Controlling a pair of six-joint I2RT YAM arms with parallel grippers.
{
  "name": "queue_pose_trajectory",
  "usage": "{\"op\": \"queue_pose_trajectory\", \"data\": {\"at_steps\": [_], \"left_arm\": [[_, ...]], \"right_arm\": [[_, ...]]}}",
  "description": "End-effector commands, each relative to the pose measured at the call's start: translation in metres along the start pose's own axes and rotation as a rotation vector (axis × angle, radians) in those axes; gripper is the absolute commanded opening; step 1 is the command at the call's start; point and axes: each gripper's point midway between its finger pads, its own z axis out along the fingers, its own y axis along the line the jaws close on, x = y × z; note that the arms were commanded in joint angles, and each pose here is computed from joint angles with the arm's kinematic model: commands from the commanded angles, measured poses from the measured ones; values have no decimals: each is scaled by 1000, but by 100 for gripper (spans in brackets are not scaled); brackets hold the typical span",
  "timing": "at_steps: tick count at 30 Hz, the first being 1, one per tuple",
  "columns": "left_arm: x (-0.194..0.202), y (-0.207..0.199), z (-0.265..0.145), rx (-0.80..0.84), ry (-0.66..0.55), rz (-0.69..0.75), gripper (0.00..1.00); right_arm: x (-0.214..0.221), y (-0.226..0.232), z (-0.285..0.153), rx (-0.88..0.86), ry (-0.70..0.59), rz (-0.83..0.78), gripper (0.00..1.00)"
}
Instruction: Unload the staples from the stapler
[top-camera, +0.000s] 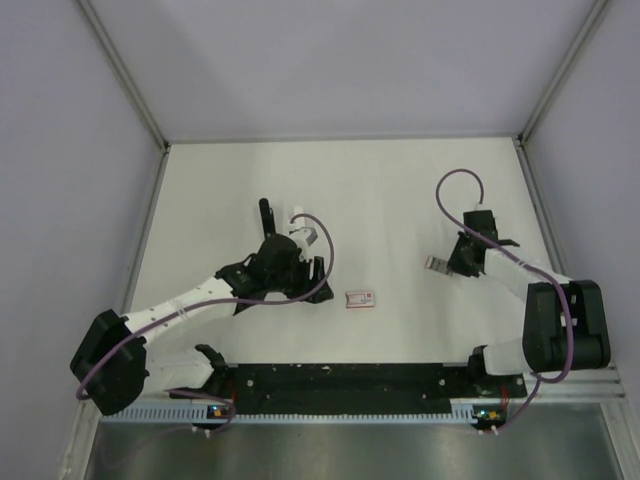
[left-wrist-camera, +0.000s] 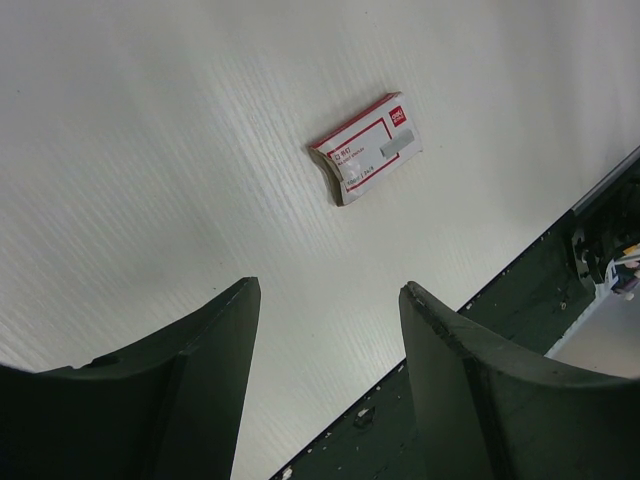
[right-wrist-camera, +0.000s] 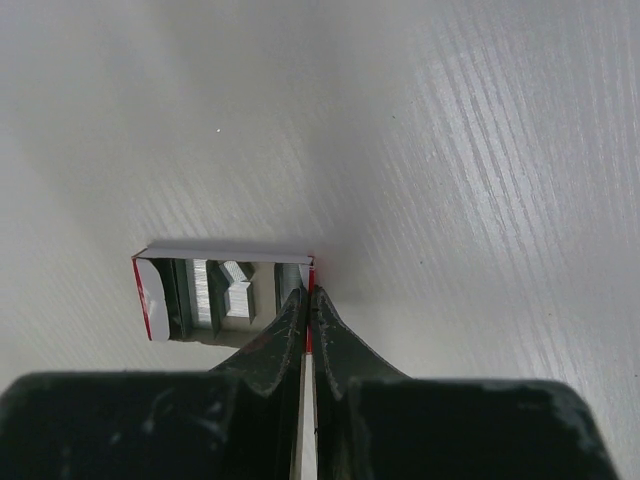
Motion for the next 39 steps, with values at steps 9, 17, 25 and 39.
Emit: {"op": "queue_pose_trajectory", "data": {"at_steps": [9,17,25,39], "left_arm": [[-7,-8,12,43,-12,11,64],[-3,-8,18,47,6,6,63],[1,-11,32,52,39,7,63],[10,-15,60,24,61,-25,54]], "right_arm": [[11,40,-21,-99,26,-143,0],[36,65,-33,-166,73,-224,0],[63,83,-41,-193,101,-303,0],[95,103,-48,-320,143,-350,0]]}}
